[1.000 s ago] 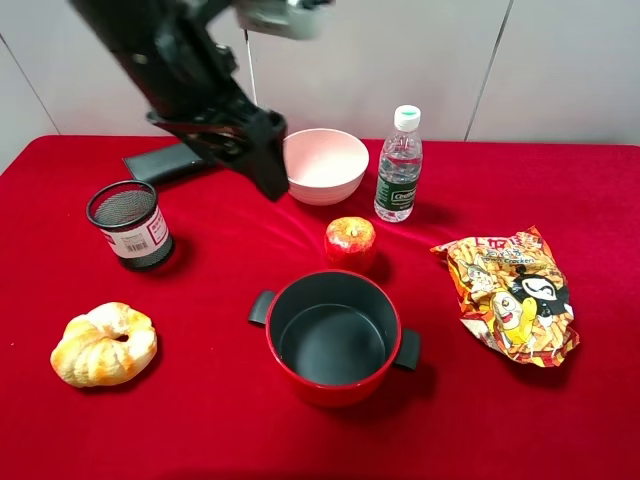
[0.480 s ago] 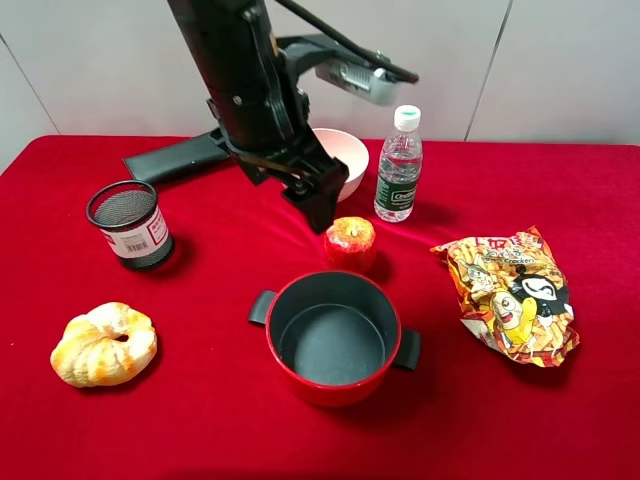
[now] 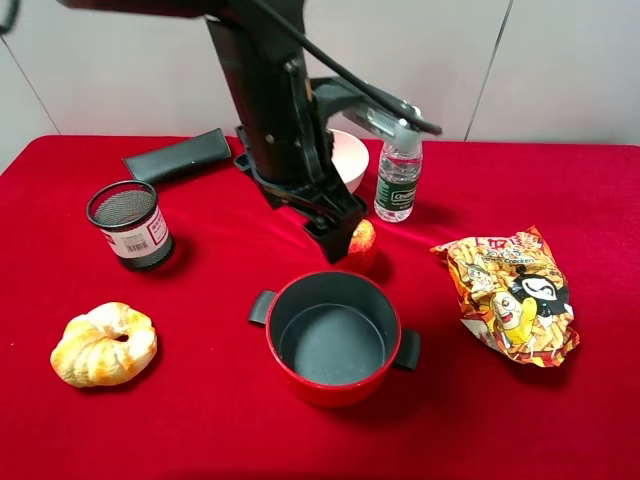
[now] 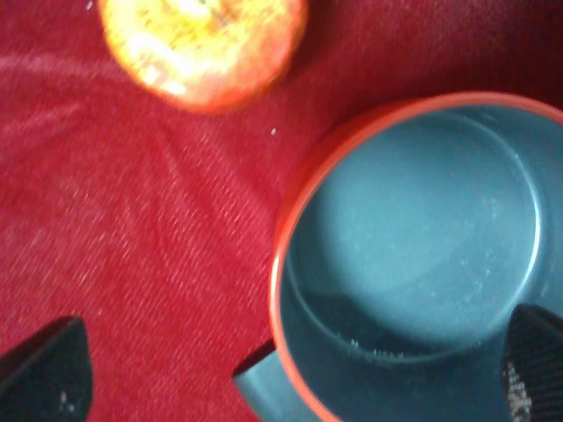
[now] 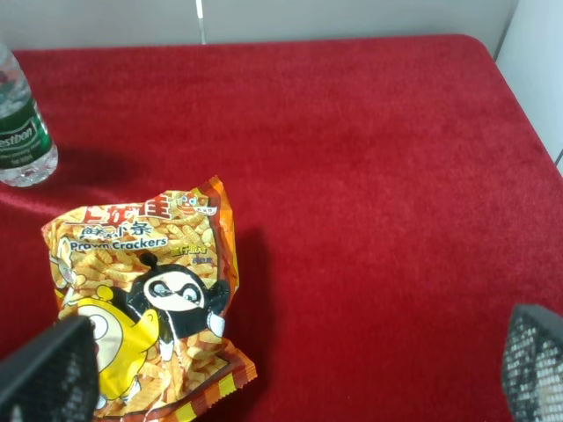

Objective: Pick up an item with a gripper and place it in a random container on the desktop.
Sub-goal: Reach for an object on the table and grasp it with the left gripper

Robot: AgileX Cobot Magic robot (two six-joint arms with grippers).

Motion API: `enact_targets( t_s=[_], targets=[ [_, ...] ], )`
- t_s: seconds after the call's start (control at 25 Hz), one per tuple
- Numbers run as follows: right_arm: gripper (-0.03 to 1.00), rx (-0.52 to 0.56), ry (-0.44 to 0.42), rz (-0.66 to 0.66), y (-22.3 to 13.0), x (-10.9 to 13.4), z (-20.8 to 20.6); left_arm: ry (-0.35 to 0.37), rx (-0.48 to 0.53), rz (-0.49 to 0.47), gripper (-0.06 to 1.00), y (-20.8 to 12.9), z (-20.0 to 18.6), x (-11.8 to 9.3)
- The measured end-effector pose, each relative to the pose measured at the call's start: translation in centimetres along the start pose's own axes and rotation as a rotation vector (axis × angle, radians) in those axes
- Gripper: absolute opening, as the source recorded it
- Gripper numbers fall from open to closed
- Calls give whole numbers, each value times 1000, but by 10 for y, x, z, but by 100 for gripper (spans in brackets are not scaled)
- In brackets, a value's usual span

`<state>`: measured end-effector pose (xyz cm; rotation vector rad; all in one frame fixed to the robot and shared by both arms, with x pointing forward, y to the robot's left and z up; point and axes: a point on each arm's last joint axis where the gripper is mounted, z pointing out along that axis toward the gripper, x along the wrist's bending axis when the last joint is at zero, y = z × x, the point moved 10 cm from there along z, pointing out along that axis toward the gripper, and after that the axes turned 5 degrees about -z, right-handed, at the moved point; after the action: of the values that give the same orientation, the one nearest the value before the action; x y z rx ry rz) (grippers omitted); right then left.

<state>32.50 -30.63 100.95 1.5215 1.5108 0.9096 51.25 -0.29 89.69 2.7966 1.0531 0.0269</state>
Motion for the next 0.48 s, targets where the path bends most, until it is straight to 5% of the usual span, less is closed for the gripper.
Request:
enact_targets(
  t_s=[0.48],
  targets=[
    [69,0,0,0,0,0,0,27,9,10,91,8,31,3]
  ],
)
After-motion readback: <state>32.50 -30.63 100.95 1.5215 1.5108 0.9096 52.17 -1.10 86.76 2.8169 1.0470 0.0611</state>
